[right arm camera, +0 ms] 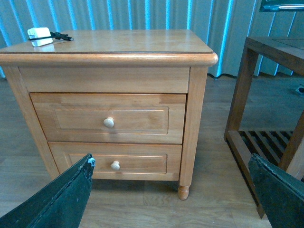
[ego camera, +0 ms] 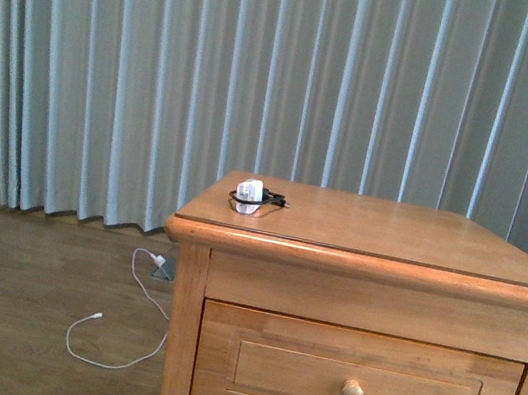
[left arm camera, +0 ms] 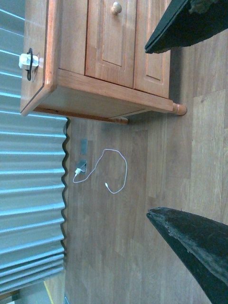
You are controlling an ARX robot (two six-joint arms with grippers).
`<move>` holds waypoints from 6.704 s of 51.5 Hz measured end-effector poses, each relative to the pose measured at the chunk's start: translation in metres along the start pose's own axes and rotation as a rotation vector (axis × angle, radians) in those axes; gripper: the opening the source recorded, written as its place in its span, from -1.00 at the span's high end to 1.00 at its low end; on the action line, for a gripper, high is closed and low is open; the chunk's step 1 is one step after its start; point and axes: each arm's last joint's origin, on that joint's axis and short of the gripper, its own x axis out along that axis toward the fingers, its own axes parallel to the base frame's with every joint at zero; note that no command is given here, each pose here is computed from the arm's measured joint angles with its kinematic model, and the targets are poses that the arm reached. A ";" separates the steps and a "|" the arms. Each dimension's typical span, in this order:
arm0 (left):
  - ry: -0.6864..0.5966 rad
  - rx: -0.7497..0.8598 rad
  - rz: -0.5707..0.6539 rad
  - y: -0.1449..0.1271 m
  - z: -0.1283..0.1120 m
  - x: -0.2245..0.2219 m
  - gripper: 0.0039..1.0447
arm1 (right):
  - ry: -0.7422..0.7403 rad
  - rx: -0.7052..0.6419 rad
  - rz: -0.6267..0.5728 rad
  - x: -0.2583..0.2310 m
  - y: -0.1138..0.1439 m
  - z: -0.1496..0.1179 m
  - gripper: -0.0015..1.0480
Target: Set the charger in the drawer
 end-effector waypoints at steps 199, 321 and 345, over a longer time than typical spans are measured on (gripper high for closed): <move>0.000 0.000 0.000 0.000 0.000 0.000 -0.89 | 0.281 -0.317 -0.075 0.340 0.136 -0.120 -0.85; 0.000 0.000 0.000 0.000 0.000 0.000 -0.89 | 0.288 -0.307 -0.070 0.342 0.141 -0.123 -0.08; 0.000 0.000 0.000 0.000 0.000 0.000 -0.89 | 0.286 -0.303 -0.063 0.341 0.144 -0.123 -0.51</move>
